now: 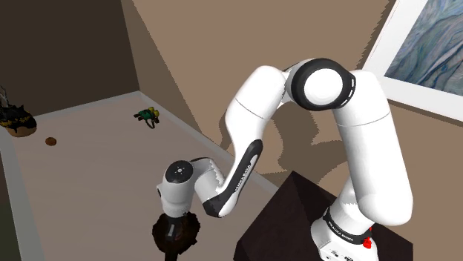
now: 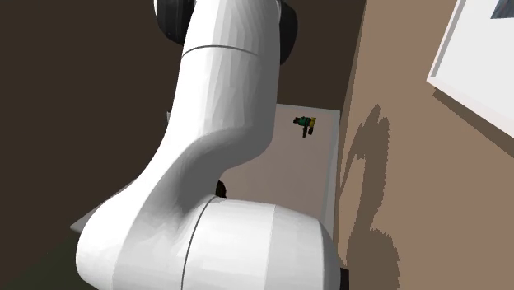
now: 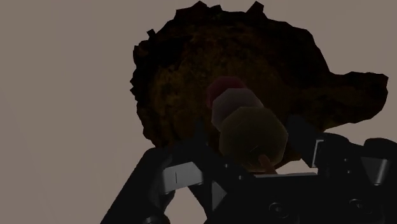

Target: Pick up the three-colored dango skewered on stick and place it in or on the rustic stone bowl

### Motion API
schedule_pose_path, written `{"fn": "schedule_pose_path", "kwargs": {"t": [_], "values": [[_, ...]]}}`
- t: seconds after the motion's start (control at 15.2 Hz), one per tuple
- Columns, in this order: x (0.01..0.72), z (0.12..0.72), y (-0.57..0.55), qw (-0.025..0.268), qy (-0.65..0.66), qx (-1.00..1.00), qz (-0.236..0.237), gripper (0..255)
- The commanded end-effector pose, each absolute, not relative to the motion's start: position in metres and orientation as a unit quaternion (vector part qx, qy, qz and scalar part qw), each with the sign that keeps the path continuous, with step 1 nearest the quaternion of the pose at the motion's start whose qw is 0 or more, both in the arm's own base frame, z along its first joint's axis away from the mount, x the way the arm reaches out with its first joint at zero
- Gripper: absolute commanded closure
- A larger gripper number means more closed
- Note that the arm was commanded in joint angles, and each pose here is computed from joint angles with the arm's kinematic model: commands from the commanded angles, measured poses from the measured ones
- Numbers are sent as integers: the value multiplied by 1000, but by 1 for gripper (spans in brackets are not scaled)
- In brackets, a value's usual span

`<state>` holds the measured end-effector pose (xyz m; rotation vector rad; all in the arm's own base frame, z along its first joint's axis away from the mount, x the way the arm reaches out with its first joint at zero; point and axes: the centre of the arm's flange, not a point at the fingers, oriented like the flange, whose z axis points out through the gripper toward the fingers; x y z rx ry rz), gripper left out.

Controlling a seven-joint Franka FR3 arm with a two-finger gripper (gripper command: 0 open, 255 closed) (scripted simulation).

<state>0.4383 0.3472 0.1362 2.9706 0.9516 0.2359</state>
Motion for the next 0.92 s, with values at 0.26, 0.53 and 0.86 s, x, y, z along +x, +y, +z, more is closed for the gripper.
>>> {"fn": "schedule_pose_path", "kwargs": {"t": [0.26, 0.53, 0.86], "values": [[437, 131, 345, 9, 303, 950, 70, 0], [430, 181, 343, 9, 303, 950, 70, 0], [430, 181, 343, 9, 303, 950, 70, 0]]}}
